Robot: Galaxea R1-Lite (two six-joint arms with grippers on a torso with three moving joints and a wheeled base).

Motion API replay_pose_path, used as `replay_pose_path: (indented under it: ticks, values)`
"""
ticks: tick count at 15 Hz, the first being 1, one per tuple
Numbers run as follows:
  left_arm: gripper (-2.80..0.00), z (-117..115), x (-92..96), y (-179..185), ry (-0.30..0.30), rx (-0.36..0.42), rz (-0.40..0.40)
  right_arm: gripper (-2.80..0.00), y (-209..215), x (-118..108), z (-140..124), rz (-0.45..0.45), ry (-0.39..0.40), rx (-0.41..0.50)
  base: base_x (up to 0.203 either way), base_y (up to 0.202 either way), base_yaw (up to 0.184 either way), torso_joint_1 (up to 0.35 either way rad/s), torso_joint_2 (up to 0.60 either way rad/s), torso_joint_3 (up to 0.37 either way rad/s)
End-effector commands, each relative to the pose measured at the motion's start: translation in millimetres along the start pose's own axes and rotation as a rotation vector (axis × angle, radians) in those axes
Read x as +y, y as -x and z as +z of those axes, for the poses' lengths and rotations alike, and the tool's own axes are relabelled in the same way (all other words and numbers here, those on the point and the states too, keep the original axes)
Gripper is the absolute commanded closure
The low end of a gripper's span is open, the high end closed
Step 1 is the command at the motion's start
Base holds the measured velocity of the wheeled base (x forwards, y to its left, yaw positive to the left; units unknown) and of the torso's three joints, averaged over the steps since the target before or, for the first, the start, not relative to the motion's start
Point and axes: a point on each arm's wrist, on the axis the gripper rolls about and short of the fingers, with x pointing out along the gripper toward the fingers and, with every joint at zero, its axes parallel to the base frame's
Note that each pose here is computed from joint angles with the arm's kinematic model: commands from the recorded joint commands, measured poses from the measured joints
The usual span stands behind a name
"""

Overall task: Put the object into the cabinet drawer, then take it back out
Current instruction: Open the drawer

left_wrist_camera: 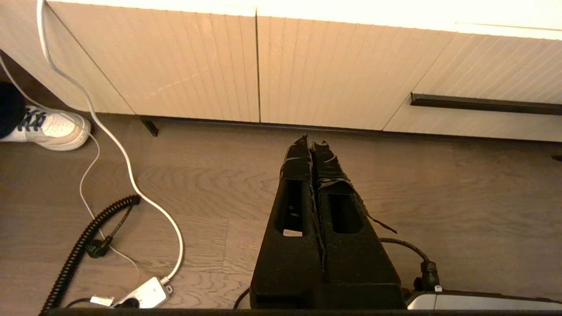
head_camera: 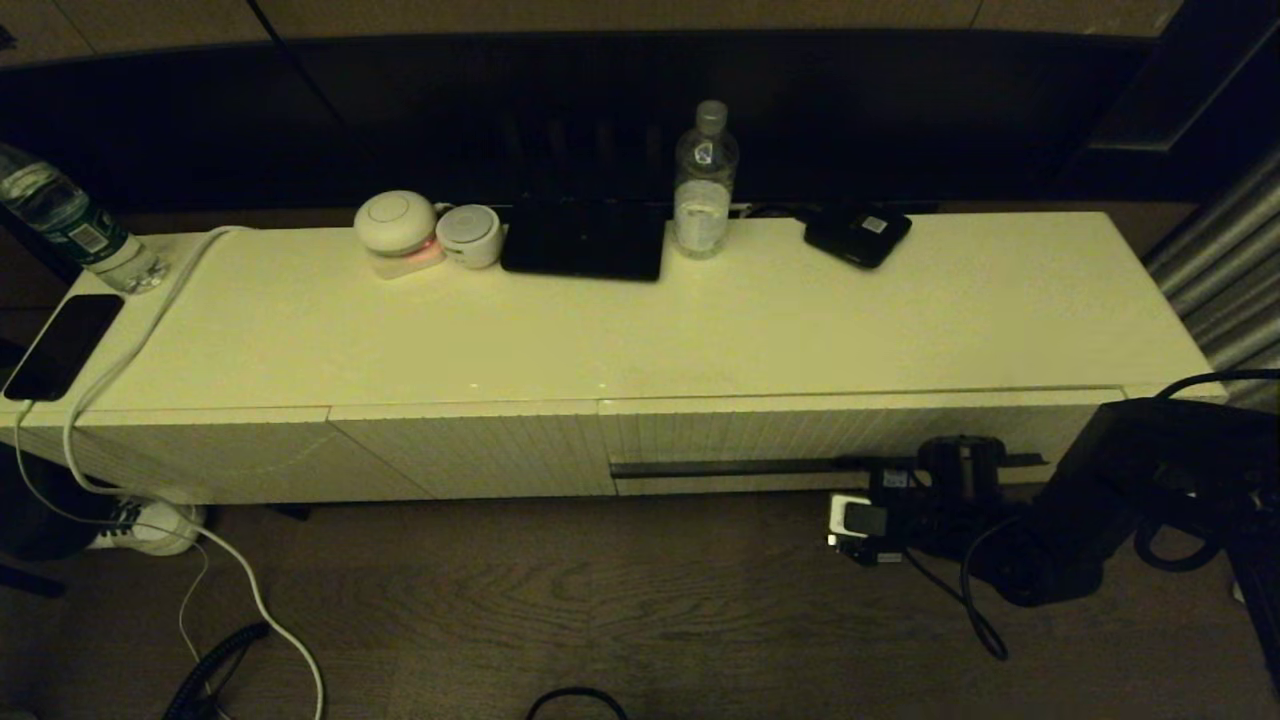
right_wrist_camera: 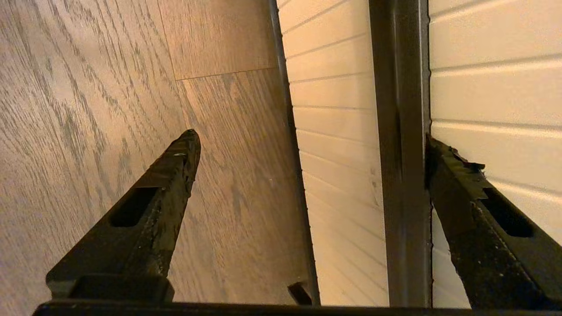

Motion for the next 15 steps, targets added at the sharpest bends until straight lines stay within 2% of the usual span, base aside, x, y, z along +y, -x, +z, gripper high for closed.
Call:
replay_pose_path:
  ticks: [1,3,15]
  values:
    - [0.00,0.0,0.0,0.1,0.001,-0.002,0.000,-2.80,0.0,7.7,-1.6,0.026,-0.001,0.004,0.000,0.000,0.000,0.000,0.00,0.000]
    - [0.00,0.0,0.0,0.1,0.001,-0.002,0.000,-2.80,4.5,19.3,-2.5,0.054,-0.010,0.011,0.000,0.000,0.000,0.000,0.00,0.000]
    - [0.00,0.0,0.0,0.1,0.001,-0.002,0.000,-2.80,50.2,38.3,9.8,0.121,-0.035,0.025,0.000,0.000,0.000,0.000,0.00,0.000]
